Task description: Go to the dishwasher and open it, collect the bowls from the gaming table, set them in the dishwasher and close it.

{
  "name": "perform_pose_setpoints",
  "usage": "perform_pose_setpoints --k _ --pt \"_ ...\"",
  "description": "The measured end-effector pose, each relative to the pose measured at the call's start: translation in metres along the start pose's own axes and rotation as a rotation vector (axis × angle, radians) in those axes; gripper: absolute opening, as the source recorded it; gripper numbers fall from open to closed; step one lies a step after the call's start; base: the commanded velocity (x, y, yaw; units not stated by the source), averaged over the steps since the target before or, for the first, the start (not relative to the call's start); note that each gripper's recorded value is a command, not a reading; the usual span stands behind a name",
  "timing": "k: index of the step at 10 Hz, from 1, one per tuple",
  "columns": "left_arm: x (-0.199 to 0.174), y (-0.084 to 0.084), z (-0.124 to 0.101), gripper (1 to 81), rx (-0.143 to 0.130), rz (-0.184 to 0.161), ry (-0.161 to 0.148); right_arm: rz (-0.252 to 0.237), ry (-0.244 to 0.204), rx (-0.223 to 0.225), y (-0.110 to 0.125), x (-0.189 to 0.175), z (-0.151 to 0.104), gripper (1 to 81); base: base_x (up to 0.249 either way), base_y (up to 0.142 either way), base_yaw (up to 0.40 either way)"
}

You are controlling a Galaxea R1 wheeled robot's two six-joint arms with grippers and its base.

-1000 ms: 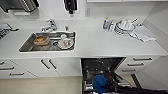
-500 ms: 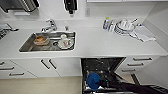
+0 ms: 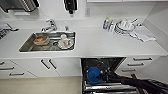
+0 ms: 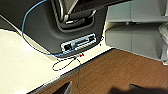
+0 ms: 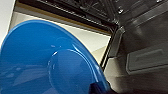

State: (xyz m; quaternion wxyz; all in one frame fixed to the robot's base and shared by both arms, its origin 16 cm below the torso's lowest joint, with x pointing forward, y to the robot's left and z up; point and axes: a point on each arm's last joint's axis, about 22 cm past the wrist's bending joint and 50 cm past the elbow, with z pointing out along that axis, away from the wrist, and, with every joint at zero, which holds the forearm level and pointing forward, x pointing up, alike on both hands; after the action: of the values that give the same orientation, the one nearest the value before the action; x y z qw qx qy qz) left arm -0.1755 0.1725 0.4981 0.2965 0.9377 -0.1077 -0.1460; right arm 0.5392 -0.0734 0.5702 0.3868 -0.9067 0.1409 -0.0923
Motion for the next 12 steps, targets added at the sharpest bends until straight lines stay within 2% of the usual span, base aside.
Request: perform_pose_setpoints --k 2,4,6,7,8,9,11,12 --pt "0.002 0.002 0.002 81.1 -0.003 0.004 0.003 0.035 0.002 -0.010 0.007 0.003 -0.004 81.1 0.000 0.000 0.000" --pt "0.002 0.002 0.006 81.1 0.006 0.006 0.001 0.041 -0.009 -0.011 0.014 0.002 -0.019 81.1 0.000 0.000 0.000" --pt "0.002 0.001 0.016 81.1 0.027 0.006 -0.007 0.044 -0.016 -0.035 0.037 0.008 -0.050 81.1 0.000 0.000 0.000" --pt "0.002 0.003 0.021 81.1 0.034 -0.011 -0.009 0.043 -0.034 -0.045 0.046 0.005 -0.066 81.1 0.000 0.000 0.000" --pt "0.002 0.000 0.025 81.1 0.051 -0.033 -0.014 0.042 -0.068 -0.058 0.054 -0.002 -0.083 81.1 0.000 0.000 0.000" --pt "0.002 -0.010 0.027 81.1 0.081 -0.079 -0.018 0.046 -0.097 -0.081 0.068 -0.013 -0.096 81.1 0.000 0.000 0.000" --pt "-0.002 -0.023 0.030 81.1 0.131 -0.198 -0.026 0.071 -0.160 -0.145 0.115 -0.056 -0.124 81.1 0.000 0.000 0.000" --pt "0.000 -0.026 0.032 81.1 0.145 -0.245 -0.016 0.102 -0.212 -0.199 0.151 -0.095 -0.143 81.1 0.000 0.000 0.000"
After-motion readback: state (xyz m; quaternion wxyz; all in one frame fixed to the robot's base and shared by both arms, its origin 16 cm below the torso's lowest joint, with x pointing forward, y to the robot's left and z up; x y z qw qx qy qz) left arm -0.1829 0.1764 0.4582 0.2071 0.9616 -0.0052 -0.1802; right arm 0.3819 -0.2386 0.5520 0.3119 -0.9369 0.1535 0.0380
